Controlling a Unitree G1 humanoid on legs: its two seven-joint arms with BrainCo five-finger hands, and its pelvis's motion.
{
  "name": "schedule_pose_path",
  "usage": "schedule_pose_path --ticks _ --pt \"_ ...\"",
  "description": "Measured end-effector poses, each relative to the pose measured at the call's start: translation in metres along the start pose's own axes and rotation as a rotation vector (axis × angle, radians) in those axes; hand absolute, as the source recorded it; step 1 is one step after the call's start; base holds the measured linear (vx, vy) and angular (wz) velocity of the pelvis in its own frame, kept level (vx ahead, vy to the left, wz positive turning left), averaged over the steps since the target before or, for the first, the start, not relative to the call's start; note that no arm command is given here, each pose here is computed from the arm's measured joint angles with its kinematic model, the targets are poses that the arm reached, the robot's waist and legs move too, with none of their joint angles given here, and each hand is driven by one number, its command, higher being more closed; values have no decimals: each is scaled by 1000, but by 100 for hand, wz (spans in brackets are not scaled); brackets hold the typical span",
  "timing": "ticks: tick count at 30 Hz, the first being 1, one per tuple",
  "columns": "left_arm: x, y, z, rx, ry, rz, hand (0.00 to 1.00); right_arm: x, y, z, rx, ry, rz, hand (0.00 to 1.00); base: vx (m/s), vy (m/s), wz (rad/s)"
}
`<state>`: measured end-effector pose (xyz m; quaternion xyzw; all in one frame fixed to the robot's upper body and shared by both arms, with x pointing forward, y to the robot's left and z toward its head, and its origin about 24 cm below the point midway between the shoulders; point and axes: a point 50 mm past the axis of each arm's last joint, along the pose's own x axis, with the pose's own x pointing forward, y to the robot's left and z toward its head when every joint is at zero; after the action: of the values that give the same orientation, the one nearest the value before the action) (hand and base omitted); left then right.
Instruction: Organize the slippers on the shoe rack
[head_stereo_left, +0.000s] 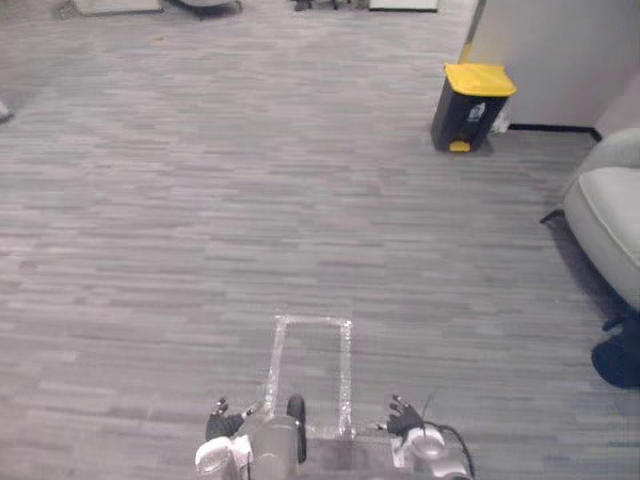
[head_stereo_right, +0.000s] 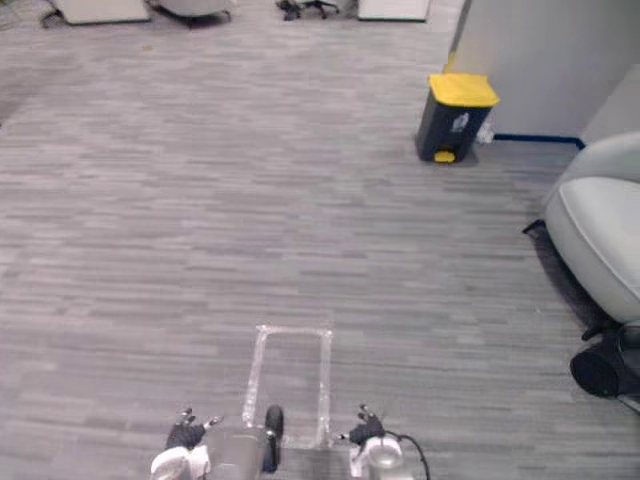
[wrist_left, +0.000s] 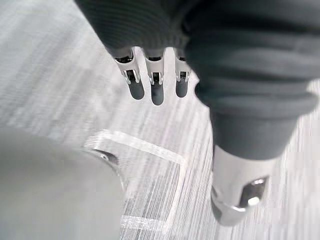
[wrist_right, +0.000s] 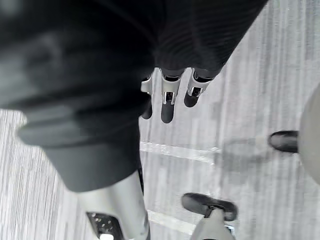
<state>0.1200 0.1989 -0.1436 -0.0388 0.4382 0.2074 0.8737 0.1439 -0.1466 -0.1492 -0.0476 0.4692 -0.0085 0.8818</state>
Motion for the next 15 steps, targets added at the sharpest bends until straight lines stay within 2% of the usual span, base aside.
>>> schedule_pose_path --ticks 7,11,15 --pt "0 2 -15 72 82 -16 0 2 10 17 -38 -57 49 0 339 171 -82" --pt "2 6 -13 116 71 -27 0 2 9 15 -38 -53 45 0 315 -10 -37" --pt "0 -8 -9 114 56 -72 0 2 -12 13 -31 -49 -10 0 350 -108 -7"
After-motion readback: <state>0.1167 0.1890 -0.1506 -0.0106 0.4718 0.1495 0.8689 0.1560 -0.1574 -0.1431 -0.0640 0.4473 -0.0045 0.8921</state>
